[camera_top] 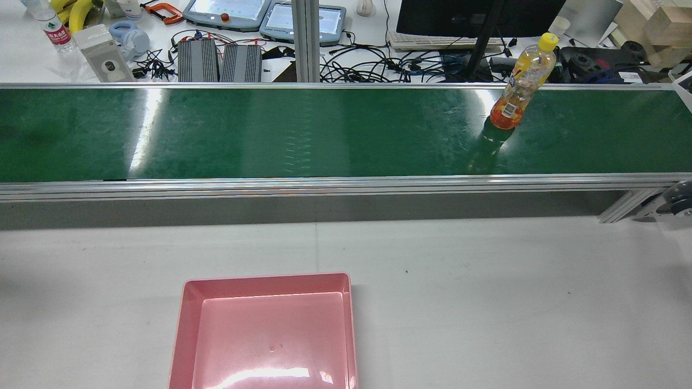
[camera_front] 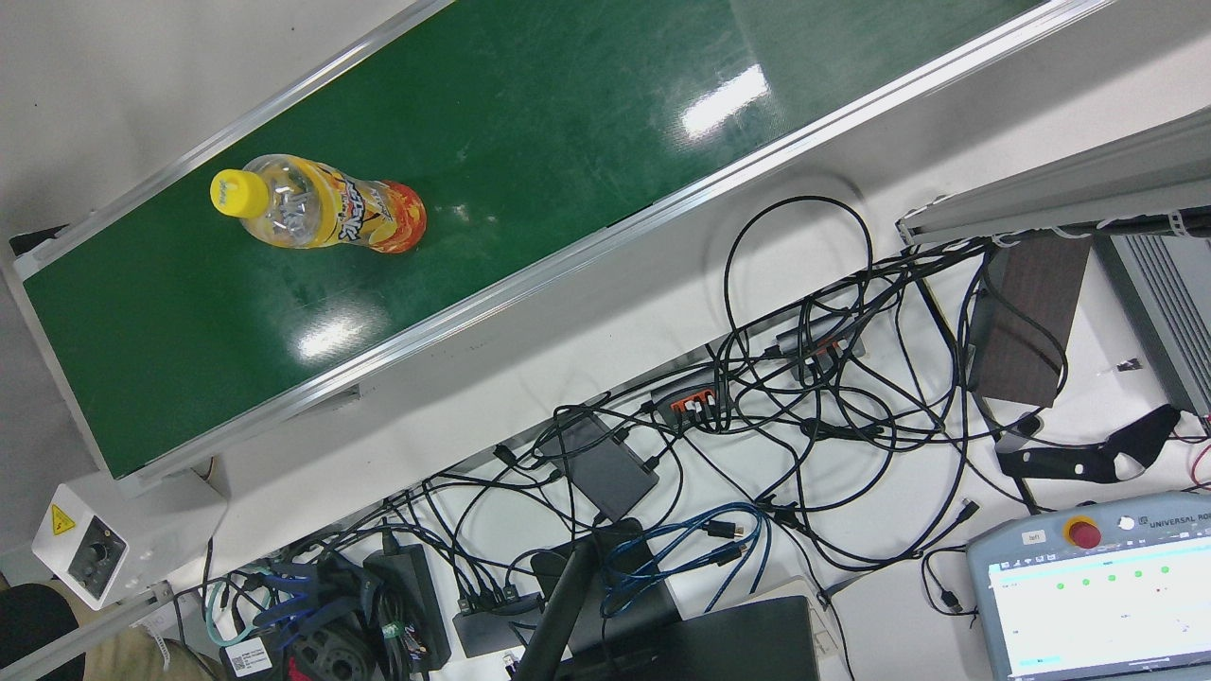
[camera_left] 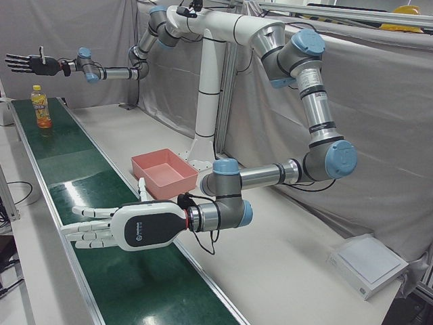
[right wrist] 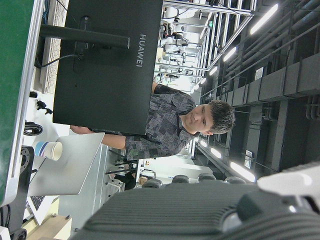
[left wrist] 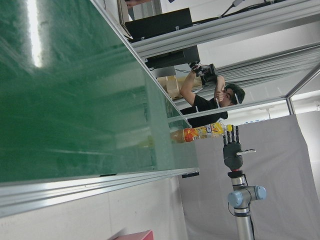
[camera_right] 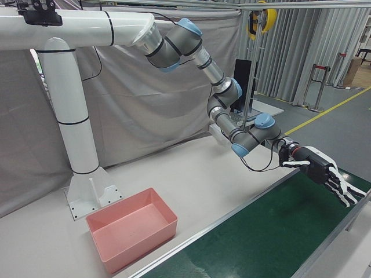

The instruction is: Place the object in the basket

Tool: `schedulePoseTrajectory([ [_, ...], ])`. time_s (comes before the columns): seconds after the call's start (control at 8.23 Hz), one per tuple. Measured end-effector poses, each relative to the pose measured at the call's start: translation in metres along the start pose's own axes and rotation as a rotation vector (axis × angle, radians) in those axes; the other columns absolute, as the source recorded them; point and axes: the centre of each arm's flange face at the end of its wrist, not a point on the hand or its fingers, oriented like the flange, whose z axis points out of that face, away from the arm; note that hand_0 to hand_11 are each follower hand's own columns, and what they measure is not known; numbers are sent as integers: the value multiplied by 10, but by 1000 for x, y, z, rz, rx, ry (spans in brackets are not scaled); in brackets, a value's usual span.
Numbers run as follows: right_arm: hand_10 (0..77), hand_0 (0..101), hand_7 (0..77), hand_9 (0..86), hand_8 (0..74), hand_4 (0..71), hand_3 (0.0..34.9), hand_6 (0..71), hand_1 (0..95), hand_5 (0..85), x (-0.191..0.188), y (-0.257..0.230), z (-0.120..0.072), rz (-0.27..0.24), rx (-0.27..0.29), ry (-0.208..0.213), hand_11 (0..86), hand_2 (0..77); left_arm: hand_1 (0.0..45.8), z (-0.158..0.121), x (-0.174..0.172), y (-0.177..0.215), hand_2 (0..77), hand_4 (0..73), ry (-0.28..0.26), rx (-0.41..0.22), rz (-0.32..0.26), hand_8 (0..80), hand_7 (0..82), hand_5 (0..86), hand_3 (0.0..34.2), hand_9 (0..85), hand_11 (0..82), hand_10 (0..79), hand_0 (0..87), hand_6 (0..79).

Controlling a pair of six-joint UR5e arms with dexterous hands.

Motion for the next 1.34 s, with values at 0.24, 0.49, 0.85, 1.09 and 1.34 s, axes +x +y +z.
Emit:
schedulePoseTrajectory([
  [0.24, 0, 1, 5, 0, 0, 0, 4, 0, 0, 0, 0, 0, 0, 0, 1, 0, 0, 5, 65, -1, 0, -1, 0, 169, -2, 7, 1, 54, 5, 175, 1, 87, 104, 71, 503, 0],
  [0.49, 0, 3, 5, 0, 0, 0, 3, 0, 0, 0, 0, 0, 0, 0, 0, 0, 0, 5, 71, -1, 1, -1, 0, 169, -2, 10, 2, 65, 5, 175, 1, 87, 104, 71, 505, 0],
  [0.85, 0, 1, 5, 0, 0, 0, 2, 0, 0, 0, 0, 0, 0, 0, 0, 0, 0, 5, 71, -1, 1, -2, 0, 169, 0, 12, 2, 65, 5, 175, 1, 98, 104, 71, 497, 0],
  [1.09, 0, 2, 5, 0, 0, 0, 3, 0, 0, 0, 0, 0, 0, 0, 1, 0, 0, 5, 71, -1, 3, -1, 0, 169, 3, 9, 3, 65, 5, 175, 1, 98, 104, 71, 498, 0],
  [1.34, 0, 3, 5, 0, 0, 0, 3, 0, 0, 0, 0, -1, 0, 0, 1, 0, 0, 5, 71, -1, 4, 0, 0, 169, 4, 9, 3, 65, 5, 175, 0, 109, 109, 71, 496, 0],
])
